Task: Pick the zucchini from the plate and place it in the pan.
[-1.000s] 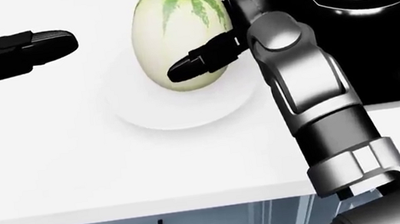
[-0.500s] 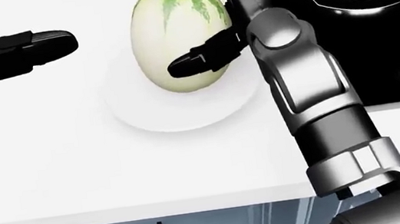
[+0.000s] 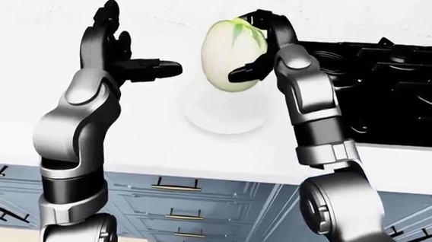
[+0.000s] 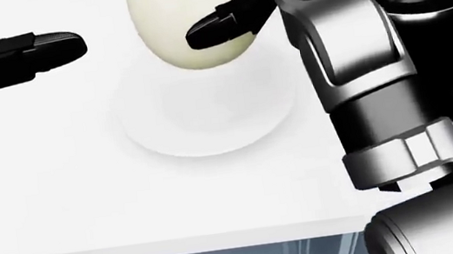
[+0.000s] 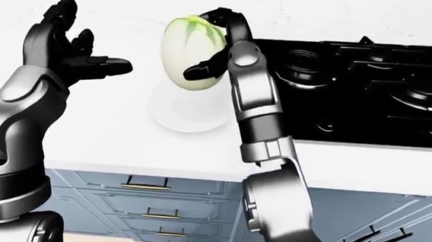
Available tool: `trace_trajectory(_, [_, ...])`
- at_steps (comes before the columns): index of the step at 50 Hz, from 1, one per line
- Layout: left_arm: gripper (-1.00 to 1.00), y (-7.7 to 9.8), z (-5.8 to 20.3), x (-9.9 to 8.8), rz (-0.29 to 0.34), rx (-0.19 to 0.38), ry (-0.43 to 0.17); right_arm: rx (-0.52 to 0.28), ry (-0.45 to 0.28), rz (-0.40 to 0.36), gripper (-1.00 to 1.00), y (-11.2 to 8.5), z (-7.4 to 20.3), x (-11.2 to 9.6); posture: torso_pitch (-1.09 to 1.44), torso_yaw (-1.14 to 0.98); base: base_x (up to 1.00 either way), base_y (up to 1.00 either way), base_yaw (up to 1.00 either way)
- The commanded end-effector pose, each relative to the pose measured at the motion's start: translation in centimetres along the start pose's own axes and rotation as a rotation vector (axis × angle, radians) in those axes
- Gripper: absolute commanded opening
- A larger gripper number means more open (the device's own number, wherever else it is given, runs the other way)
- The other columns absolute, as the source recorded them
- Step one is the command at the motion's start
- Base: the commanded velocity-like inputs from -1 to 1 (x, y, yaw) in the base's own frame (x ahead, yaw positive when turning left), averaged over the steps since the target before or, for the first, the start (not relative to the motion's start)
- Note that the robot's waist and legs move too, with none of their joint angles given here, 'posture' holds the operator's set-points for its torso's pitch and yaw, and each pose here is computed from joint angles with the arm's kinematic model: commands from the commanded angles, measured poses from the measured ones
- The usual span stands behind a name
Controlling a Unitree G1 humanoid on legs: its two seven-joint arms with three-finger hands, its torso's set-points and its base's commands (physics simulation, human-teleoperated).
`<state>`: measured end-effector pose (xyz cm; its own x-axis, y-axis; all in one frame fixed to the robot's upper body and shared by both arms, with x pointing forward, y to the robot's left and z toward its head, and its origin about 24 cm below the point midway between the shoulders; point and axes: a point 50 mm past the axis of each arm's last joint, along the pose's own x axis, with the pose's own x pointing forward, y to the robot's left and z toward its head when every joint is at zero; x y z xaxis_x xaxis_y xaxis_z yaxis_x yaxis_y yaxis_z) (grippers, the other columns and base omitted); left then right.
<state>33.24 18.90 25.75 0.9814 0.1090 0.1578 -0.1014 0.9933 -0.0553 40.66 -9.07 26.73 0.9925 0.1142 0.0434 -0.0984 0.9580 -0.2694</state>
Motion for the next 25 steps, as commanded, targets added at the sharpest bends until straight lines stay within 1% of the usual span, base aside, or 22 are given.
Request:
trace_trajectory(1, [1.0, 0.0, 1.9, -0.2, -0.003, -0.005, -0.091, 0.002, -0.122, -0.022, -1.0, -0.7, 4.1, -0.7, 0.0, 0.0, 0.0, 0.0, 0.0])
trace_trajectory(5, [1.0, 0.0, 2.0, -0.3, -0.004, -0.006, -0.092, -0.001, -0.137, -0.03, -1.0, -1.2, 5.9, -1.1, 0.0, 0.0, 0.0, 0.0, 0.0])
trace_trajectory(12, [1.0, 0.1, 2.2, -0.3, -0.002, -0.005, -0.095, 0.001, -0.162, -0.043, -1.0, -2.0, 7.9, -1.8, 0.0, 0.0, 0.0, 0.0, 0.0])
trace_trajectory(17, [1.0, 0.0, 2.3, -0.3, -0.002, -0.005, -0.097, 0.009, -0.159, -0.052, -1.0, -2.4, 8.6, -2.1, 0.0, 0.0, 0.0, 0.0, 0.0])
trace_trajectory(18, [1.0, 0.1, 2.4, -0.3, -0.001, -0.006, -0.098, -0.004, -0.148, -0.05, -1.0, -2.4, 8.5, -2.1, 0.0, 0.0, 0.0, 0.0, 0.0])
trace_trajectory(25, [1.0, 0.1, 2.4, -0.3, 0.001, -0.006, -0.098, -0.007, -0.149, -0.054, -1.0, -2.8, 9.3, -2.9, 0.0, 0.0, 0.0, 0.0, 0.0])
